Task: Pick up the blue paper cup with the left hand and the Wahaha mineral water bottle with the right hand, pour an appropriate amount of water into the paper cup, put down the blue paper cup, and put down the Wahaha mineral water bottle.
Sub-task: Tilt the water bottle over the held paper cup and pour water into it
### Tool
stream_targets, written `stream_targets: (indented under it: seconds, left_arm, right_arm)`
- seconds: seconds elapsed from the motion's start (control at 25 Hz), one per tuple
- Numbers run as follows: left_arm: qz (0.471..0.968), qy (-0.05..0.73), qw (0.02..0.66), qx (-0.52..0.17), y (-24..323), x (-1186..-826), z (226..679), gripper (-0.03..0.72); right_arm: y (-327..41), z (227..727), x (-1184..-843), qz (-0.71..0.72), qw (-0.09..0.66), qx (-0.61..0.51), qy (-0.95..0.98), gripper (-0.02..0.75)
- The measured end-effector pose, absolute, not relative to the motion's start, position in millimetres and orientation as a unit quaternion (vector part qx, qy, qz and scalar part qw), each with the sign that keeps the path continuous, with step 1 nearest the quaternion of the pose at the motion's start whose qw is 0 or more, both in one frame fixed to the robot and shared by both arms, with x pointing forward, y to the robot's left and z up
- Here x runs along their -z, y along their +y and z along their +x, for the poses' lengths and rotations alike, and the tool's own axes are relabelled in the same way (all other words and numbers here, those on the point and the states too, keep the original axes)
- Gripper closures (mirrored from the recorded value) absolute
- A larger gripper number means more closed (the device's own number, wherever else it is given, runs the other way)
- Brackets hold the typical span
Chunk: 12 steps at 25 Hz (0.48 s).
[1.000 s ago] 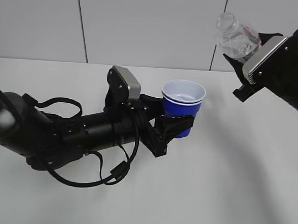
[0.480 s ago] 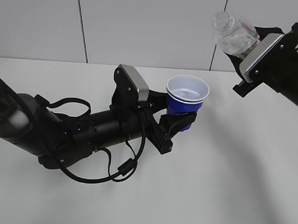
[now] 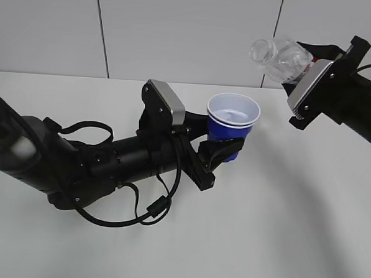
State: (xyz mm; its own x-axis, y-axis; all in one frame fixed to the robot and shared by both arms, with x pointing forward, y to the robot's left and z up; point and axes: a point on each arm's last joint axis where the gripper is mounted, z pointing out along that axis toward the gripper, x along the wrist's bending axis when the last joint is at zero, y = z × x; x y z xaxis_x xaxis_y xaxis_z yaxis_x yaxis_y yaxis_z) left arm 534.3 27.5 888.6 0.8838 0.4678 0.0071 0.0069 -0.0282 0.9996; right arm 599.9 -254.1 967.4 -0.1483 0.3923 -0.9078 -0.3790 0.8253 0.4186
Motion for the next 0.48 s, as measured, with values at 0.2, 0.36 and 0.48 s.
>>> stream_targets:
  seconds: [0.2,0.36,0.48]
  left_arm:
    - [0.696,0.172,0.676,-0.171,27.7,-888.6,534.6,0.261]
    - [0.695,0.173,0.676,-0.172,27.7,-888.6,534.7,0.261]
    - [0.695,0.173,0.676,-0.173,27.8,-888.7,534.9,0.261]
  right_arm:
    - [-253.9,600.0,-967.8,-0.012,0.66,-0.281,0.697,0.288]
    - [-253.7,599.9,-968.5,-0.026,0.668,-0.27,0.693,0.288]
    - [-253.6,599.8,-969.3,-0.037,0.674,-0.262,0.69,0.288]
